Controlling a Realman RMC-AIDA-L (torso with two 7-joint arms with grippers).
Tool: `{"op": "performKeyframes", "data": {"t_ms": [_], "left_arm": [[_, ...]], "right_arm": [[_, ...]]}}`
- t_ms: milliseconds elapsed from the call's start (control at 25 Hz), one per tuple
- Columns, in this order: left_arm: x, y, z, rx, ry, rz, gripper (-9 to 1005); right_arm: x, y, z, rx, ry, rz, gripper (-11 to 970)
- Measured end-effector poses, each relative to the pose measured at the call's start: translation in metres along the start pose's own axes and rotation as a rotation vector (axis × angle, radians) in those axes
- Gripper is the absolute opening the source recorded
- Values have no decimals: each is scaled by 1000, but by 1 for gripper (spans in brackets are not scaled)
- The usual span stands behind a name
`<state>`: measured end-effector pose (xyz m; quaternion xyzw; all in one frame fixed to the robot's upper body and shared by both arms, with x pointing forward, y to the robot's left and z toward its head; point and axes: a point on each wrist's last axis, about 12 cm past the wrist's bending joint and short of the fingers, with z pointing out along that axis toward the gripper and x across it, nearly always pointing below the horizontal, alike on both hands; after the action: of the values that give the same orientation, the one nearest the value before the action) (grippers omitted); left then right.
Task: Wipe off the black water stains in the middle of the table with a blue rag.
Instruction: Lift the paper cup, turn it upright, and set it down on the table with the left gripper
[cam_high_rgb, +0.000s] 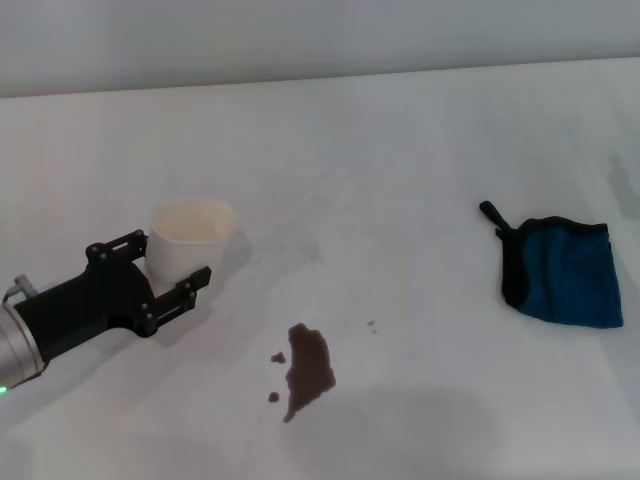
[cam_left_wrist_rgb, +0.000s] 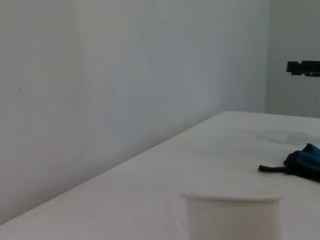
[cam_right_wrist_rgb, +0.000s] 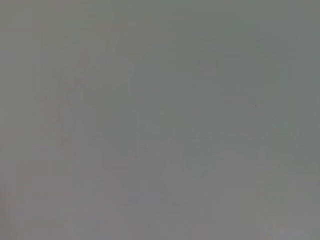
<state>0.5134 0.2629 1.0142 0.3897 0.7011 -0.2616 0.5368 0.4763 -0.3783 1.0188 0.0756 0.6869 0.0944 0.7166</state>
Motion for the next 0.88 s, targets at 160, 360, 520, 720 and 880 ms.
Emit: {"op": "performKeyframes", "data": {"t_ms": [160, 360, 520, 720, 880], "left_arm": [[5, -4, 1, -16, 11, 5, 596], [10, -10, 7, -21, 26, 17, 594], [14, -17, 7, -24, 28, 45, 595], [23, -24, 7, -43, 58, 79, 597], [28, -27, 5, -55, 77, 81, 601]], "right_arm": [[1, 1, 0, -2, 4, 1, 666], [2, 1, -2, 1, 7, 3, 665], [2, -1, -4, 5, 9, 3, 665], [3, -1, -5, 8, 13, 1, 664], [2, -2, -4, 8, 13, 0, 664]]}}
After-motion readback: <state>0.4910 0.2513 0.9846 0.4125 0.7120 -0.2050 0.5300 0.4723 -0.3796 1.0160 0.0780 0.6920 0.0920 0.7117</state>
